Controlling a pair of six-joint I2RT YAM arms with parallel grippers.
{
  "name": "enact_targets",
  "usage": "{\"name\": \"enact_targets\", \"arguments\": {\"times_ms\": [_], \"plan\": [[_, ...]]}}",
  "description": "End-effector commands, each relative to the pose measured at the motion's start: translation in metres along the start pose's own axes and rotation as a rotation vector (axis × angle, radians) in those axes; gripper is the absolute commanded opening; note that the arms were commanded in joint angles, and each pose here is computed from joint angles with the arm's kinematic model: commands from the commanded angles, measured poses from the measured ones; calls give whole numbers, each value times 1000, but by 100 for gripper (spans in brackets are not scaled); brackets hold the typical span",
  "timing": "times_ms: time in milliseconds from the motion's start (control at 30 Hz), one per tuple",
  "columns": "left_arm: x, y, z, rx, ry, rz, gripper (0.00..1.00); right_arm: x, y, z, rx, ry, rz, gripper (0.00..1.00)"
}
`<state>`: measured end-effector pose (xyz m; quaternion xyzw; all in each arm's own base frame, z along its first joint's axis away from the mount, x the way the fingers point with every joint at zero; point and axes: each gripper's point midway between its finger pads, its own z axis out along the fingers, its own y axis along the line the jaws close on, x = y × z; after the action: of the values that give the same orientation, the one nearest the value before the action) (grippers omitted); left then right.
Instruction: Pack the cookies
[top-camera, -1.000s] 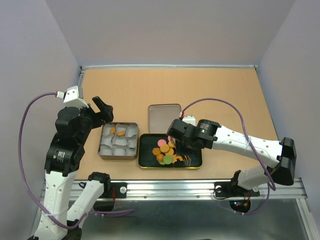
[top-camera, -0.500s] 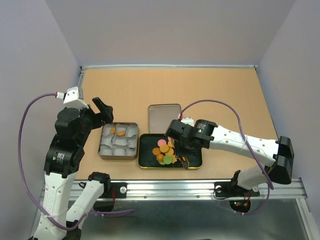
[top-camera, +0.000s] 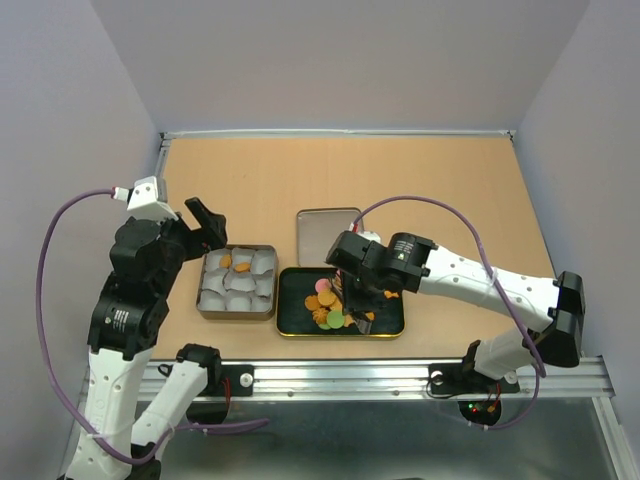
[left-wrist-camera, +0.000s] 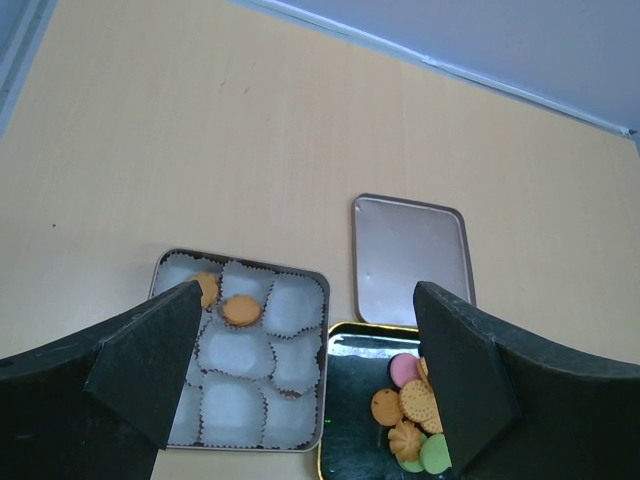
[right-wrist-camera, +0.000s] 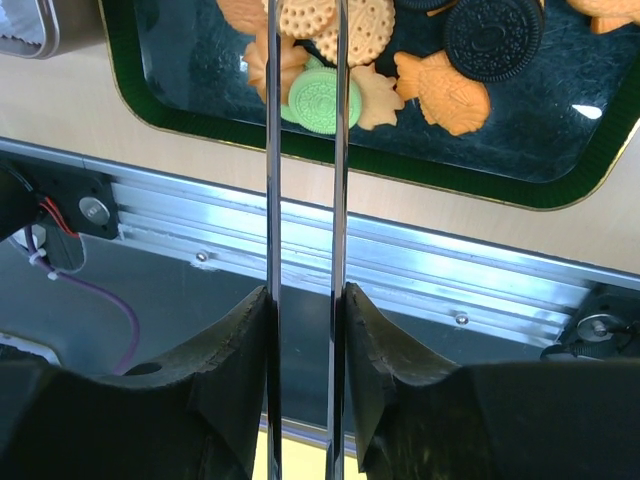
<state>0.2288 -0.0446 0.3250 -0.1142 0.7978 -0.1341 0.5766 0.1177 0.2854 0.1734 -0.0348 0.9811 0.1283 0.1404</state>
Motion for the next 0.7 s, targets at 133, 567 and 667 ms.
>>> {"name": "enact_targets", "arguments": {"times_ms": [133, 567, 667], "plan": [[-2, -1, 0, 11, -24, 23, 99, -2, 4, -3, -17, -5, 12, 39], [-2, -2, 1, 12, -25, 33, 99, -4, 10, 12, 51, 43, -72, 45], [-2, 0, 0, 4, -29, 40, 99, -6, 11, 12, 60, 38, -80, 44]]}}
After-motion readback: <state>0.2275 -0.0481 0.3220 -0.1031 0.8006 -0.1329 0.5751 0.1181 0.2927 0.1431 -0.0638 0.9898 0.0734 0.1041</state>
